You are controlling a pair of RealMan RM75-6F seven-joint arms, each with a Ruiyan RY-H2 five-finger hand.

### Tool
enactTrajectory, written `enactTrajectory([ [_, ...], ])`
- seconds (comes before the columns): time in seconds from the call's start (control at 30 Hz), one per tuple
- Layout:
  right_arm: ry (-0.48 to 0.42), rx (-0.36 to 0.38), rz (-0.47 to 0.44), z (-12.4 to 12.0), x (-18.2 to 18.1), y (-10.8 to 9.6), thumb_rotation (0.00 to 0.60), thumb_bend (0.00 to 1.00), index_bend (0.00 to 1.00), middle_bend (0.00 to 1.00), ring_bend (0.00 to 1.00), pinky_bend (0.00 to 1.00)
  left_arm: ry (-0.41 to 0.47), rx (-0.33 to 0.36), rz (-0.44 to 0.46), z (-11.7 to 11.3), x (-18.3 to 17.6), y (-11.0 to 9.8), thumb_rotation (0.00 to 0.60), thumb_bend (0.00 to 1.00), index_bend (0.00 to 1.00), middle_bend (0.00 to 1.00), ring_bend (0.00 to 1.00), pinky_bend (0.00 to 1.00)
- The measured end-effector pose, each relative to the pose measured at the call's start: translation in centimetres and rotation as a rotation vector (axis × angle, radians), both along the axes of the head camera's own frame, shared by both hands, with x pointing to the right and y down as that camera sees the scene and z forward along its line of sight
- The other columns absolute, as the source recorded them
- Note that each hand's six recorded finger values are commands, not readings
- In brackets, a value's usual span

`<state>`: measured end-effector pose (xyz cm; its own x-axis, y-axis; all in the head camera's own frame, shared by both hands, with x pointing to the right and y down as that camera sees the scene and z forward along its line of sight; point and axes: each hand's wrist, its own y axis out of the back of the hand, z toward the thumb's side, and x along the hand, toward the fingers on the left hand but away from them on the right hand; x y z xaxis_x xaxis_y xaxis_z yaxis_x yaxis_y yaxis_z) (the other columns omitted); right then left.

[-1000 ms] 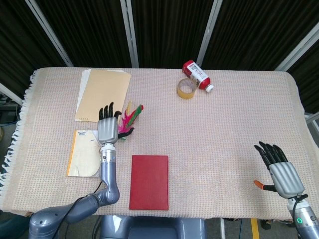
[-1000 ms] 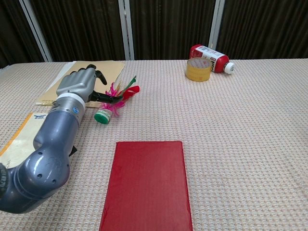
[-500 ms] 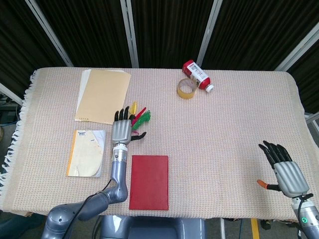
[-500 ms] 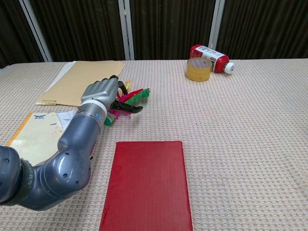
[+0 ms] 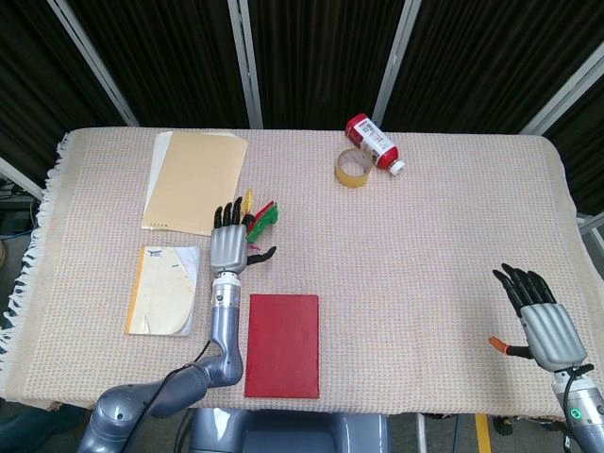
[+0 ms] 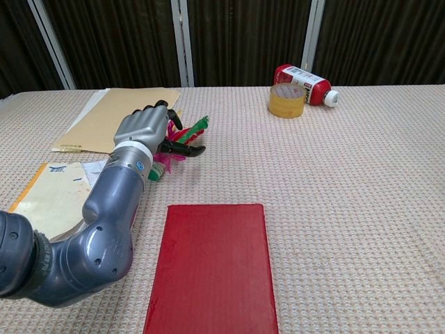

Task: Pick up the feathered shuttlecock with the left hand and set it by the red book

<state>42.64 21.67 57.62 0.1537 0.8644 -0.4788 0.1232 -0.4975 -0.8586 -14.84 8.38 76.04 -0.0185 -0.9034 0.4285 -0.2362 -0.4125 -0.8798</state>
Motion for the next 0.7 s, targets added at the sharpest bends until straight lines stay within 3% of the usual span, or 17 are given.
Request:
enactTrajectory([
  [0.37,0.011,-0.007,-0.016,0.5,-0.5,0.2,0.6,0.1,0.0,0.0,0.0,0.0,0.006,0.043,-0.046,-1.7,-2.0,0.5,0.362,0.13,0.31,0.0,0.0,0.0],
  [0.7,-0.003,-0.011,-0.031,0.4,-1.1,0.5,0.6,0.1,0.0,0.0,0.0,0.0,-0.048,0.002,-0.068,-1.1,-4.9,1.1,0.36,0.11,0.3,0.0,0.0,0.0],
])
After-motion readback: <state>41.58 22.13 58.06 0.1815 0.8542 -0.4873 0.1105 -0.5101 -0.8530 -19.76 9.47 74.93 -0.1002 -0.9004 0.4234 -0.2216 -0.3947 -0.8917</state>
